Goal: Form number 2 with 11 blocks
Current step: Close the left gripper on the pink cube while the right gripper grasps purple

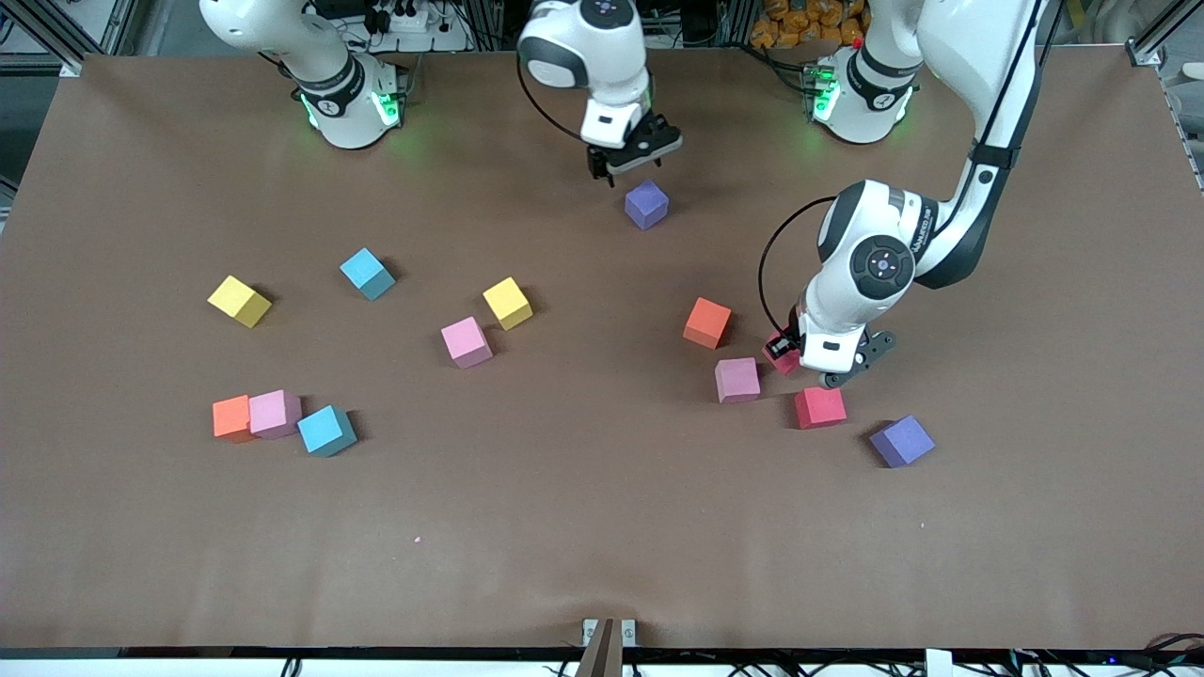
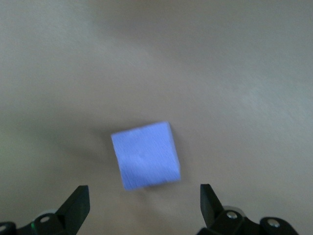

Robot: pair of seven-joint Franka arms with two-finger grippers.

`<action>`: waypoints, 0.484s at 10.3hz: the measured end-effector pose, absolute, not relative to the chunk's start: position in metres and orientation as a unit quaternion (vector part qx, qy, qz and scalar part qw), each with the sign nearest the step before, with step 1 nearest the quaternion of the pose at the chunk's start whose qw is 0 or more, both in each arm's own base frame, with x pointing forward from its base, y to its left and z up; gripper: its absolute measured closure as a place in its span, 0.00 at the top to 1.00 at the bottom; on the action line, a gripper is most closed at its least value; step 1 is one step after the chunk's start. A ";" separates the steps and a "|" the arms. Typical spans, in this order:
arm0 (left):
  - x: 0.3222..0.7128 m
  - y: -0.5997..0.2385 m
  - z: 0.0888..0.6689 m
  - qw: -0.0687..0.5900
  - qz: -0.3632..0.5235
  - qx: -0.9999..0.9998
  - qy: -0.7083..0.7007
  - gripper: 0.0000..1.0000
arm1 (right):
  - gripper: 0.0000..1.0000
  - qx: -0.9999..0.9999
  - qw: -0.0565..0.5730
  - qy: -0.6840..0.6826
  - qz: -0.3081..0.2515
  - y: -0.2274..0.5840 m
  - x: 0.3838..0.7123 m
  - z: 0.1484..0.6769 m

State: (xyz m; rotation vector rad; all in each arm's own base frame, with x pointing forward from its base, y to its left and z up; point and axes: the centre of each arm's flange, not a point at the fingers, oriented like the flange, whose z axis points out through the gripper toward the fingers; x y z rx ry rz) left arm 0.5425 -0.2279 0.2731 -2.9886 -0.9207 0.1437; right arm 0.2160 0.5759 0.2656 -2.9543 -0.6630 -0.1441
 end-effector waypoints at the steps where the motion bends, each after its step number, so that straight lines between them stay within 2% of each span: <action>1: 0.542 -0.227 0.281 0.006 0.046 -0.955 -0.294 0.54 | 1.00 -0.970 0.046 -0.232 -0.056 0.584 0.222 0.255; 5: 0.539 -0.230 0.282 0.008 0.050 -0.955 -0.291 0.54 | 1.00 -0.962 0.020 -0.264 -0.062 0.588 0.228 0.224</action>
